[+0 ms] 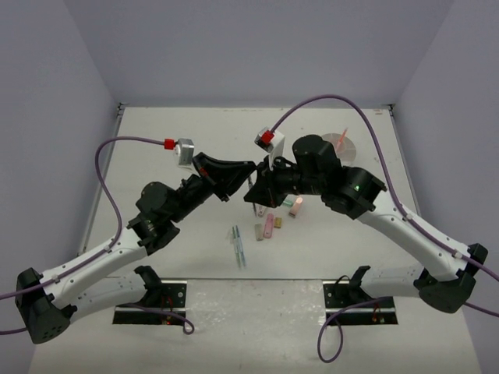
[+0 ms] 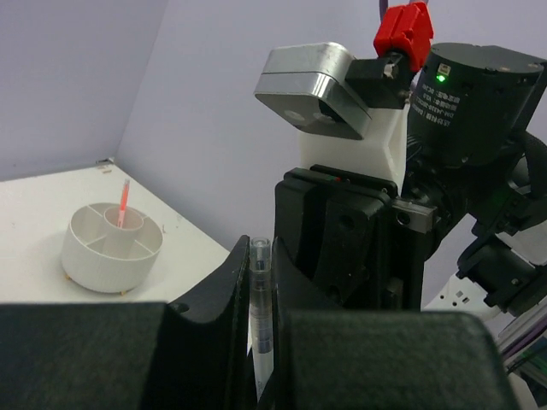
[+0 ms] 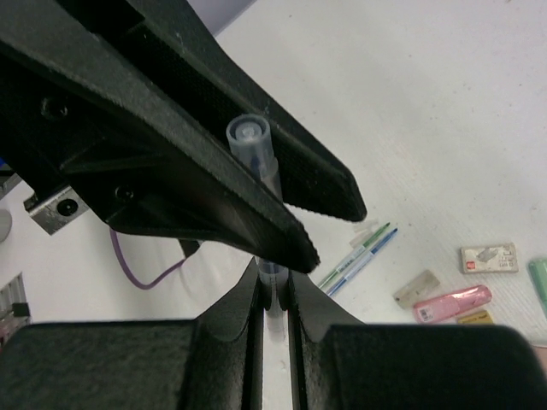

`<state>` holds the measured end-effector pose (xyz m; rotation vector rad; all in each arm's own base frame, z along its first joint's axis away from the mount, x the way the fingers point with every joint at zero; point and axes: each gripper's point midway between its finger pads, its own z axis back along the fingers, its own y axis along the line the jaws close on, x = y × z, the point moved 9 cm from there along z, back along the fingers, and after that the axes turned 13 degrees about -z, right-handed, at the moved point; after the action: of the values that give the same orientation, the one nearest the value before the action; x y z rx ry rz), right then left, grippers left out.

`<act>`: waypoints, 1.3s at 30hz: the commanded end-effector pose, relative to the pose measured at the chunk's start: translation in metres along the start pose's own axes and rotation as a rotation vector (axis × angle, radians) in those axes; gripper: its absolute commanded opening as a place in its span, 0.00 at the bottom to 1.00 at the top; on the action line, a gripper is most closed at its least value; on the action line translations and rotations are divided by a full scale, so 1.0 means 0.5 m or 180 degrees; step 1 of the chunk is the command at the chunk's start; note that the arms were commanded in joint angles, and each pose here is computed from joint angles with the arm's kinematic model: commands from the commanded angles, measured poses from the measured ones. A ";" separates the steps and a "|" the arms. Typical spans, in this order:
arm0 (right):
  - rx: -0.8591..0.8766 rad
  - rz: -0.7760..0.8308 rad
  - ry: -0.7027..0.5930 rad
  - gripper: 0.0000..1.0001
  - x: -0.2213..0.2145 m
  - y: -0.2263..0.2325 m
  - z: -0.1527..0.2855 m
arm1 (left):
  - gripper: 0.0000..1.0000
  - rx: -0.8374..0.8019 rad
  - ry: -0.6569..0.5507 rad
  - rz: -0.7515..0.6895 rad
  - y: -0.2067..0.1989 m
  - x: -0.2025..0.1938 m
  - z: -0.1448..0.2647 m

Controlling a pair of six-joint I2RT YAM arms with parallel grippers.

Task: Sort the stationery into containers
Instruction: Close the pen cap on the pen, then place the pen in the storage box.

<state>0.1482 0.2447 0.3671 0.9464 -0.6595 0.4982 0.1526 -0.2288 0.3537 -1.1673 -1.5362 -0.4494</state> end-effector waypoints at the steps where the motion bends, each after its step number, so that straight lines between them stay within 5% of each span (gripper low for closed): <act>1: 0.0243 0.0275 -0.1816 0.00 0.230 0.066 0.090 | 0.00 -0.0636 0.1439 0.0390 -0.041 -0.170 0.076; 6: 0.0214 0.0177 -0.1429 0.00 0.177 0.009 0.008 | 0.00 -0.0408 0.1305 0.0174 -0.038 -0.125 0.071; 10: 0.0699 0.0043 -0.1103 0.00 0.094 -0.023 -0.058 | 0.05 -0.0295 0.1071 -0.0068 -0.047 -0.051 0.043; 11: 0.0759 -0.0011 -0.1068 0.00 0.073 -0.034 -0.070 | 0.22 -0.0264 0.0995 -0.0115 -0.050 -0.029 0.033; 12: 0.0777 -0.0061 -0.1051 0.00 0.058 -0.044 -0.079 | 0.49 -0.0183 0.0919 -0.0158 -0.051 -0.010 0.025; 13: 0.0751 -0.0111 -0.1042 0.00 0.041 -0.057 -0.087 | 0.61 -0.0058 0.0886 -0.0192 -0.048 0.004 0.020; 16: 0.0516 -0.0240 -0.1067 0.00 0.004 -0.093 -0.096 | 0.83 0.0731 0.0778 -0.0340 -0.017 0.052 0.017; 18: 0.0133 -0.0328 -0.1259 0.00 0.002 -0.128 -0.093 | 0.98 0.1707 0.0639 -0.0331 0.016 0.102 0.030; 21: -0.0734 -0.0563 -0.1641 0.00 0.004 -0.203 -0.070 | 1.00 0.2700 0.0586 -0.0498 0.050 0.148 0.068; 24: -0.1631 -0.0702 -0.2174 0.00 0.011 -0.276 -0.026 | 1.00 0.2807 0.0667 -0.0613 0.054 0.155 0.090; 29: -0.3174 -0.0755 -0.3010 0.00 0.070 -0.410 0.100 | 1.00 0.2452 0.1324 -0.0865 0.064 0.065 0.131; 36: -0.3878 -0.0797 -0.3589 0.00 0.149 -0.510 0.178 | 1.00 0.2120 0.2138 -0.0903 0.077 -0.055 0.180; 39: -0.4073 -0.0819 -0.3472 0.00 0.170 -0.573 0.172 | 1.00 0.1999 0.2269 -0.0883 0.071 -0.058 0.189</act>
<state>0.3356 0.0547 0.2852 0.0588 -1.4416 -0.6545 0.1404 -0.1548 0.2833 -0.2072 -1.1089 -0.3662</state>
